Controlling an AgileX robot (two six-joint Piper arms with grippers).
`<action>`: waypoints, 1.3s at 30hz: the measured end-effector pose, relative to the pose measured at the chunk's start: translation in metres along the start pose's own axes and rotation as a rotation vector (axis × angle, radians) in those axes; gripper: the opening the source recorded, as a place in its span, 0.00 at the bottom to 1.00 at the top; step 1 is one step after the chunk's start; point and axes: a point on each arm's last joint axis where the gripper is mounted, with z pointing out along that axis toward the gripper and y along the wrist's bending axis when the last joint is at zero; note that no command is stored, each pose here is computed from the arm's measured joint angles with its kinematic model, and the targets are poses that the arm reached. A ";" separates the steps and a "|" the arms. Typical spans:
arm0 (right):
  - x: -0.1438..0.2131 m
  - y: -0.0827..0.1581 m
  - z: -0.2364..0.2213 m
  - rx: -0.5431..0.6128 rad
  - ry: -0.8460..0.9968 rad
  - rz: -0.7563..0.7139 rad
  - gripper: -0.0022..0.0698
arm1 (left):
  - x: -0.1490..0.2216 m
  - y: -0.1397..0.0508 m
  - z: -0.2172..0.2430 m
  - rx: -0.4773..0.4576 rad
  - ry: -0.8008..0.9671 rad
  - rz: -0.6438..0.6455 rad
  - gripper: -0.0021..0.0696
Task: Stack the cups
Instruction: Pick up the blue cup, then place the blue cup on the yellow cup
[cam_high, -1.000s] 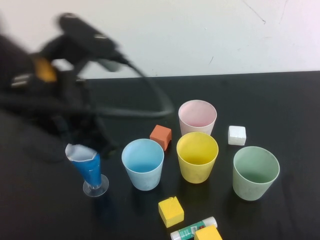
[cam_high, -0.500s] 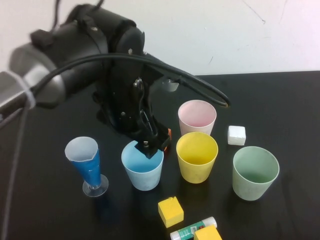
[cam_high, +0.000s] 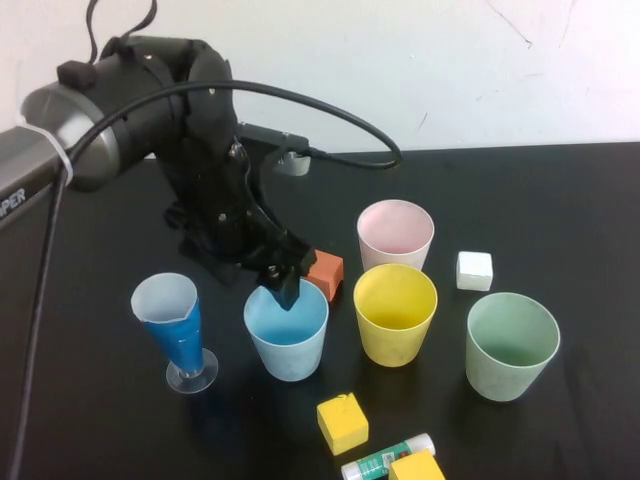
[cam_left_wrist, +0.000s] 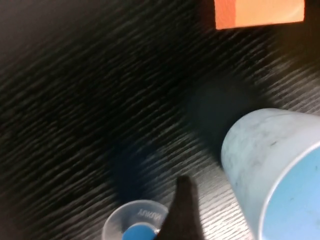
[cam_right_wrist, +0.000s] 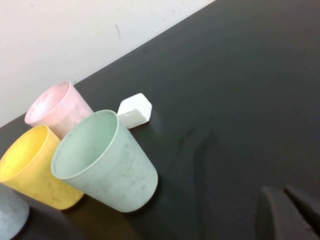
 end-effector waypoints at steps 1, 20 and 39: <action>0.000 0.000 0.000 0.000 0.000 -0.004 0.04 | 0.000 0.000 0.002 0.008 0.005 0.006 0.79; 0.000 0.001 0.000 -0.006 0.002 -0.028 0.04 | -0.014 0.000 0.021 0.037 0.033 0.051 0.05; -0.001 0.001 0.000 -0.007 -0.013 -0.050 0.04 | -0.008 -0.041 -0.090 0.110 -0.239 0.112 0.04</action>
